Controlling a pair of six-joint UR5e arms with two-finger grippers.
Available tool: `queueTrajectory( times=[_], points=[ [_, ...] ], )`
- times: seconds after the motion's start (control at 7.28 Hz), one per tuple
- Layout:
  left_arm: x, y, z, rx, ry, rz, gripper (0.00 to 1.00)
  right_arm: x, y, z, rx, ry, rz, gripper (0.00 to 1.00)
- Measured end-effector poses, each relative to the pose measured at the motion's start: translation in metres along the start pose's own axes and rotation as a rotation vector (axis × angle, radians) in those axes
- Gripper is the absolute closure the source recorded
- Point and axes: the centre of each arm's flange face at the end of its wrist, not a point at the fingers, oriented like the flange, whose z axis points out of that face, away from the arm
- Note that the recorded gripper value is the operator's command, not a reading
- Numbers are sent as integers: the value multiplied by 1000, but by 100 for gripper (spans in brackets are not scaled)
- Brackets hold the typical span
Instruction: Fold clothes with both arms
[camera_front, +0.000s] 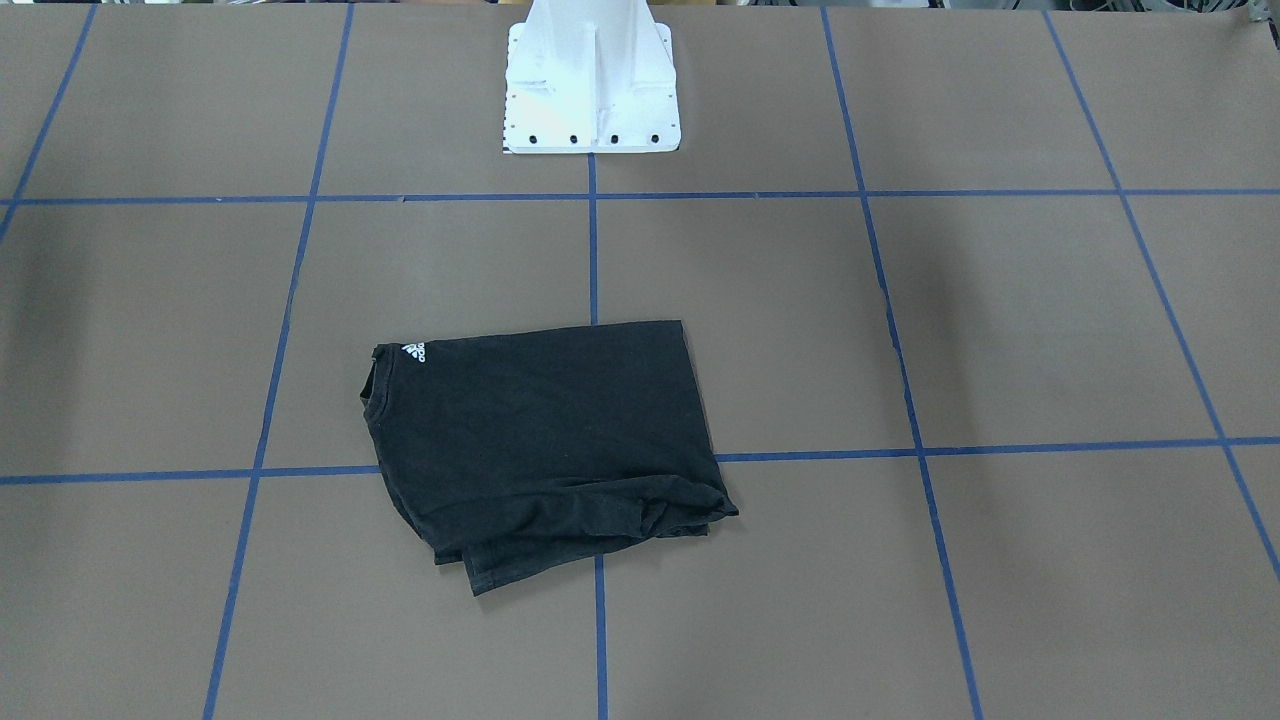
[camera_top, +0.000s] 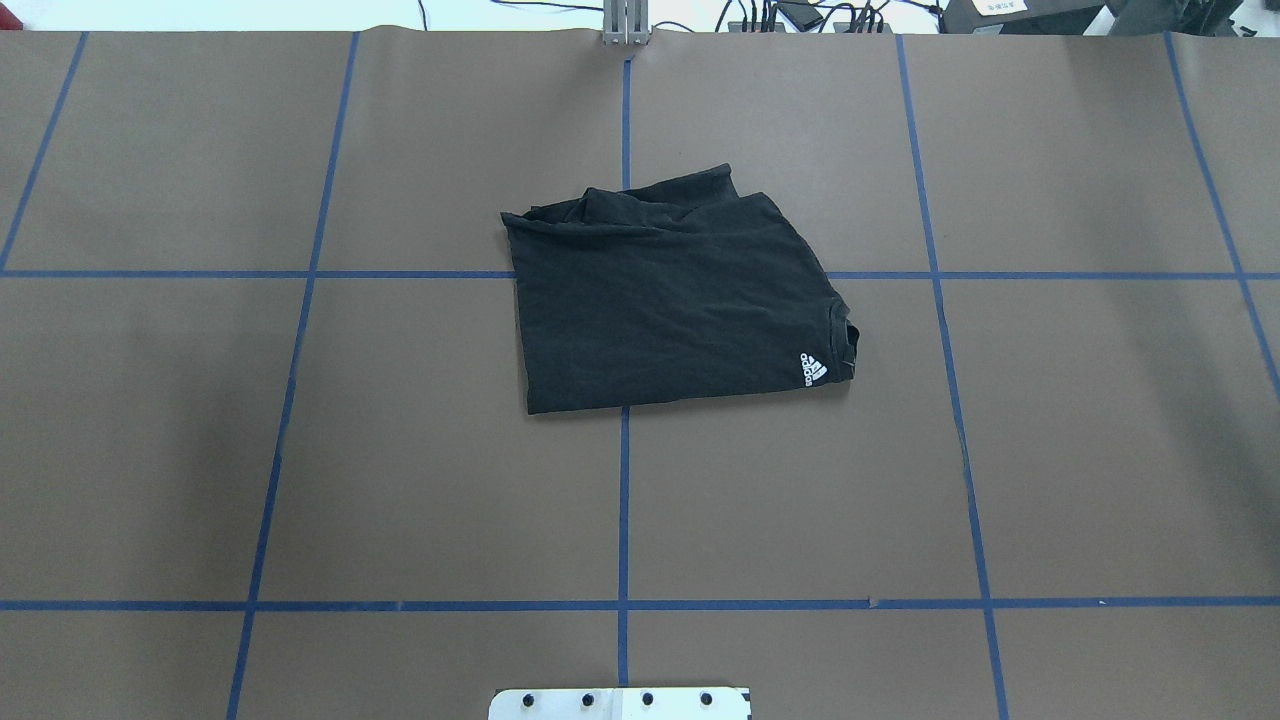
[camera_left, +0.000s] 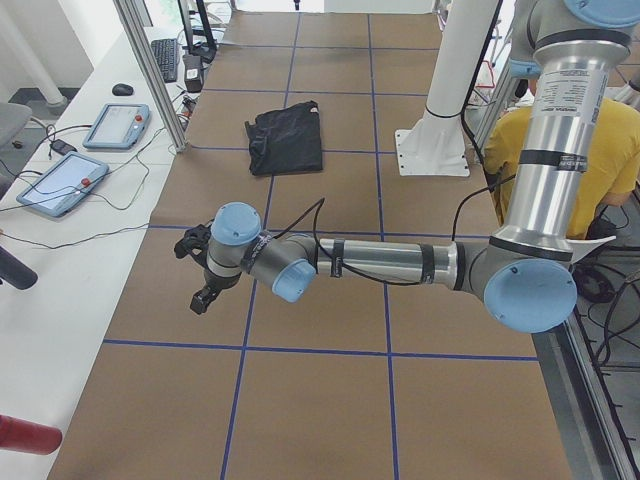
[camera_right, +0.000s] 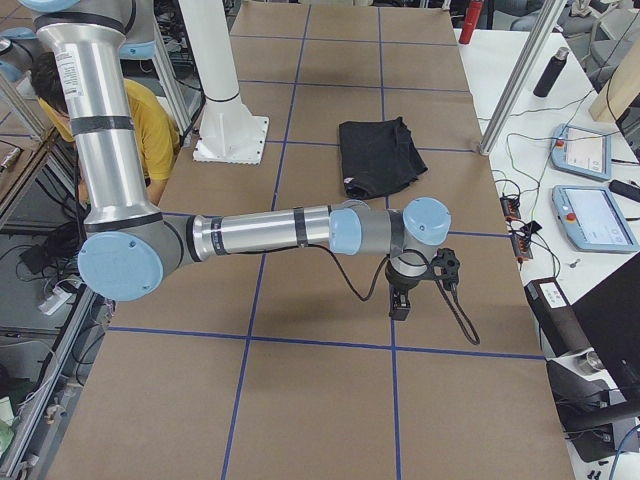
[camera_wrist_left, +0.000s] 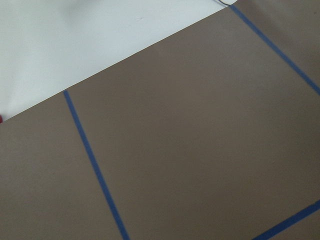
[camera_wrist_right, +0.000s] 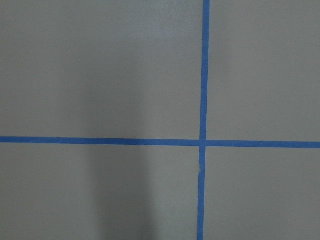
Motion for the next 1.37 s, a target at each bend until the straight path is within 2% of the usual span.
queueTrajectory(
  times=[0.27,0.69,1.37],
  points=[
    [-3,13,-4,-35,31,-39,1,4,13,2,-2,0,-5,0],
    [2,41,-13,-36,47,-58,1,2,15,2,-2,3,-9,0],
    [7,40,-19,-27,48,-53,1,-14,24,-9,23,-1,-37,0]
  ],
)
